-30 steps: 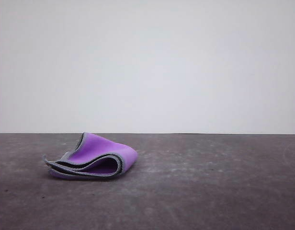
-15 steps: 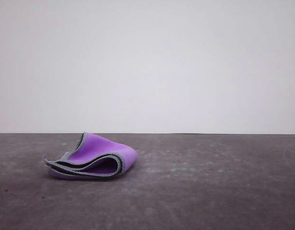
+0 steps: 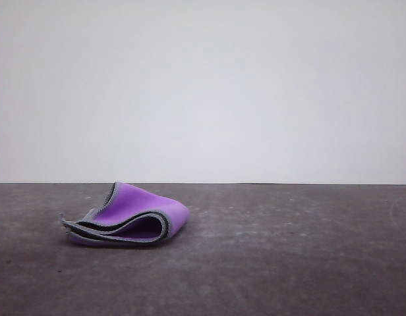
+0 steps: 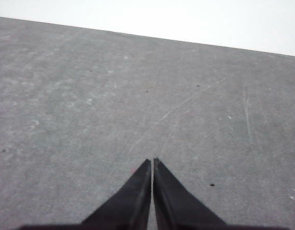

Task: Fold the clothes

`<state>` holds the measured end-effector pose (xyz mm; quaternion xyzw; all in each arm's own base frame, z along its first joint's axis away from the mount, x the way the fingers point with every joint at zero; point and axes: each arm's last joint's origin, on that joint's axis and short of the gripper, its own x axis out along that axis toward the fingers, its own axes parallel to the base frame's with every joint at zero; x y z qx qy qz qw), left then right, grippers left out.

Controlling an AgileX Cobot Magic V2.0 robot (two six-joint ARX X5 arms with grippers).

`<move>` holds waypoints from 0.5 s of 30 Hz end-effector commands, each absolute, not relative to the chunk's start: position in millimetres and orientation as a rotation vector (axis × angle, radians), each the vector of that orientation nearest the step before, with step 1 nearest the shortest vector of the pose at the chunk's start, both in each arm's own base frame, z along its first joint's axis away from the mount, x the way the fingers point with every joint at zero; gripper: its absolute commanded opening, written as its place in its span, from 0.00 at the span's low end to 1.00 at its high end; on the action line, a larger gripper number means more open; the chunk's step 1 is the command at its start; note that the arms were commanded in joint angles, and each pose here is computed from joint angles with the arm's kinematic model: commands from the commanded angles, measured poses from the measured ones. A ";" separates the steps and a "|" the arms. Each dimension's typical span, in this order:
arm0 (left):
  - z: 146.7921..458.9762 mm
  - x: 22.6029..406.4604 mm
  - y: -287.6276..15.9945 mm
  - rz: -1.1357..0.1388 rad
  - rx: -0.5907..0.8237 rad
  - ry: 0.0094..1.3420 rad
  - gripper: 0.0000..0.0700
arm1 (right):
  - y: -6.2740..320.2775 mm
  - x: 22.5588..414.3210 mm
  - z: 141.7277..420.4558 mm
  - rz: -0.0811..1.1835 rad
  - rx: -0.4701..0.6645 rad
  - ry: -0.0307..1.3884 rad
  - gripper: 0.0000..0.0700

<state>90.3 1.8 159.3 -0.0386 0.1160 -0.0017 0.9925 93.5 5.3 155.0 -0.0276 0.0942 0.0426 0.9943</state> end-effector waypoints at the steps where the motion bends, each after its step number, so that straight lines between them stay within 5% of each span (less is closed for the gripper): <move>1: 151.9 90.9 1.9 0.000 -0.076 0.261 0.00 | 5.4 94.1 153.4 0.086 -0.044 0.185 0.00; 5: 153.1 91.3 1.9 -0.001 -0.075 0.247 0.00 | 4.8 94.1 153.5 0.080 -0.043 0.185 0.00; 10: 163.9 97.1 2.0 -0.009 -0.070 0.027 0.00 | 2.8 94.2 154.1 0.058 -0.041 0.181 0.00; 15: 171.1 97.2 2.0 -0.013 -0.067 -0.045 0.00 | 1.6 94.2 154.4 0.037 -0.042 0.180 0.00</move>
